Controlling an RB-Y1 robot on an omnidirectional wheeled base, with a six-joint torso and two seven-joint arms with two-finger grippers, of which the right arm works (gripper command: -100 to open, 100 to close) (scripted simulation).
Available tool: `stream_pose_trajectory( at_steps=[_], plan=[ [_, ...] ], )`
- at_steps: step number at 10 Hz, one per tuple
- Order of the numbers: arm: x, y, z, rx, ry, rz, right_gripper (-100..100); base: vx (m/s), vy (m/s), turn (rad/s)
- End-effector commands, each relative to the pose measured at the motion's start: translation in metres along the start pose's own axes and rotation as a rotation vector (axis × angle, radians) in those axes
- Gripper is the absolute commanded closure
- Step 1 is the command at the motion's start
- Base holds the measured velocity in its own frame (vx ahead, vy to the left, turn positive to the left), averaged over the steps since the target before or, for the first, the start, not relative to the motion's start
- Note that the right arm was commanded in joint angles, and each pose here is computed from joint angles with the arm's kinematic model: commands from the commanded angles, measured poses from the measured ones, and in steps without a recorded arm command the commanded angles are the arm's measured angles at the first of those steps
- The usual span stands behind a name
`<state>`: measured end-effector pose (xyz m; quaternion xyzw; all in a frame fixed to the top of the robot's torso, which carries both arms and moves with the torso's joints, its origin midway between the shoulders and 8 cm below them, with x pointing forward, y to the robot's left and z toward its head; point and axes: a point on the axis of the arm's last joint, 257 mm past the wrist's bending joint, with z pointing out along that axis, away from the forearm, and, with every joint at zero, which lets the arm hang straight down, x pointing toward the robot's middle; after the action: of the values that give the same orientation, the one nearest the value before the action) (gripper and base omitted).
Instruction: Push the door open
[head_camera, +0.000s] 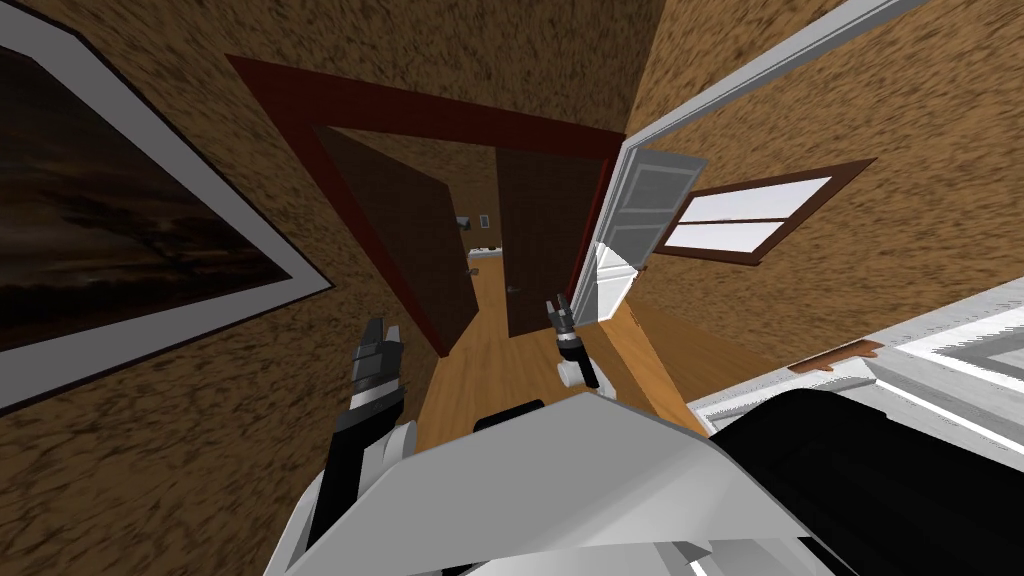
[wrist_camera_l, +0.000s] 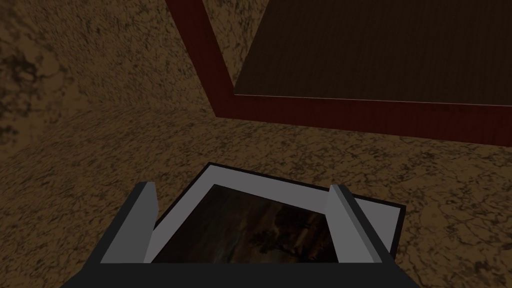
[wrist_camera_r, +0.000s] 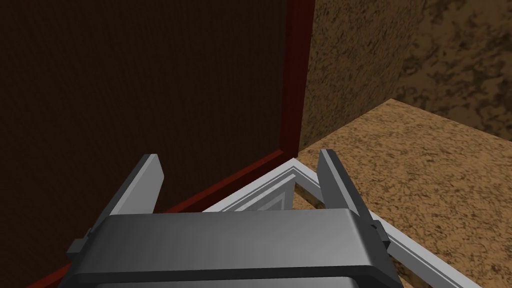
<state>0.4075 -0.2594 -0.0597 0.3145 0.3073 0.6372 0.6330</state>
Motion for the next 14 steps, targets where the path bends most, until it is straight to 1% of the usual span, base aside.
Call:
stream_pose_trajectory(
  at_steps=[1, 3, 4, 6, 7, 8, 9, 10, 11, 13, 14],
  plan=[
    [0.000, -0.016, -0.0034, 0.027, 0.000, -0.003, -100, 0.055, -0.005, 0.001],
    [-0.002, -0.038, -0.0065, 0.061, 0.000, -0.009, -100, 0.092, -0.007, 0.004],
    [-0.002, -0.039, -0.0068, 0.062, 0.000, -0.009, -100, 0.069, -0.008, 0.002],
    [-0.003, -0.057, -0.0081, 0.086, 0.001, -0.015, -100, 0.068, 0.001, 0.003],
    [-0.003, -0.062, -0.0109, 0.099, 0.000, -0.015, -100, 0.062, -0.004, 0.002],
    [-0.004, -0.073, -0.0128, 0.116, 0.000, -0.018, -100, 0.061, -0.006, 0.004],
    [-0.004, -0.080, -0.0128, 0.124, 0.001, -0.021, -100, 0.070, -0.015, 0.003],
    [-0.004, -0.085, -0.0155, 0.136, 0.000, -0.021, -100, 0.055, -0.011, 0.003],
    [-0.005, -0.096, -0.0181, 0.155, -0.001, -0.023, -100, 0.063, 0.001, 0.003],
    [-0.005, -0.112, -0.0195, 0.177, 0.000, -0.028, -100, 0.091, -0.001, 0.004],
    [-0.006, -0.118, -0.0237, 0.192, -0.001, -0.028, -100, 0.073, -0.003, 0.002]
  ],
)
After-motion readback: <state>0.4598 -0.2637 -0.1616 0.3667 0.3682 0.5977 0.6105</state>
